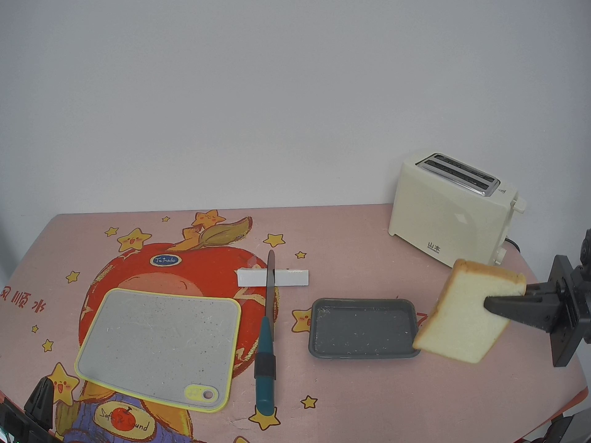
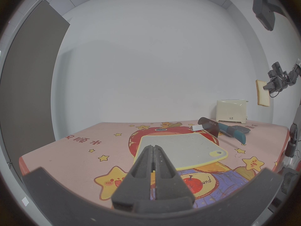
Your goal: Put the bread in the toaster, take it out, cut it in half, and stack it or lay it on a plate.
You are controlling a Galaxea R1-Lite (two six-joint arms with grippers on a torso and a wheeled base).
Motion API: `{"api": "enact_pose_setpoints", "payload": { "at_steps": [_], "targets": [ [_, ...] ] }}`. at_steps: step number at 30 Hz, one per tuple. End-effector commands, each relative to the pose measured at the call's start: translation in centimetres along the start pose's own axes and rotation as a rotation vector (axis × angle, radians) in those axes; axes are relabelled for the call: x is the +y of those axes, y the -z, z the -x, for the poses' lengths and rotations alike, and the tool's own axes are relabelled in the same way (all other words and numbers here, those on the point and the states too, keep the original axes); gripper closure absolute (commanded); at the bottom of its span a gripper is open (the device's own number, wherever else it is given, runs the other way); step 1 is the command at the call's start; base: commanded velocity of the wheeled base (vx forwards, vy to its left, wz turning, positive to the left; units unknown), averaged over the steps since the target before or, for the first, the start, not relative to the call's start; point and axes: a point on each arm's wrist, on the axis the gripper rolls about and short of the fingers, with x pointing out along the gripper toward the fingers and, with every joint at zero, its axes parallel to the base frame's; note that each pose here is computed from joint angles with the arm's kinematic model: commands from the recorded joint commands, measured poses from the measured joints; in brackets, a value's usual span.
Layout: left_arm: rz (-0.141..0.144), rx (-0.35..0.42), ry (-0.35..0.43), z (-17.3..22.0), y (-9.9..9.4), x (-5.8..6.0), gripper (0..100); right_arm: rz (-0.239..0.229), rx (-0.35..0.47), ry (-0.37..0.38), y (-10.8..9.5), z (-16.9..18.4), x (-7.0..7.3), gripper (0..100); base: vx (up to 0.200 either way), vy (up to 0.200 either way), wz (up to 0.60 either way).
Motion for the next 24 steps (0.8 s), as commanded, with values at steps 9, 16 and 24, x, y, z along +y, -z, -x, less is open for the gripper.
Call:
{"api": "enact_pose_setpoints", "payload": {
  "at_steps": [9,16,24],
  "targets": [
    [0.001,0.019,-0.002,-0.1,0.4,0.0,100,-0.023,0.003,-0.094,0.2,0.3,1.5,100,0.0,0.2,0.0],
    [0.001,0.017,-0.002,-0.1,0.4,0.0,100,-0.05,0.015,-0.132,0.5,0.3,2.0,100,0.0,0.2,0.0],
    [0.001,0.017,-0.002,-0.1,0.4,0.0,100,-0.056,0.023,-0.15,0.8,0.4,2.2,100,0.0,0.2,0.0]
  ]
}}
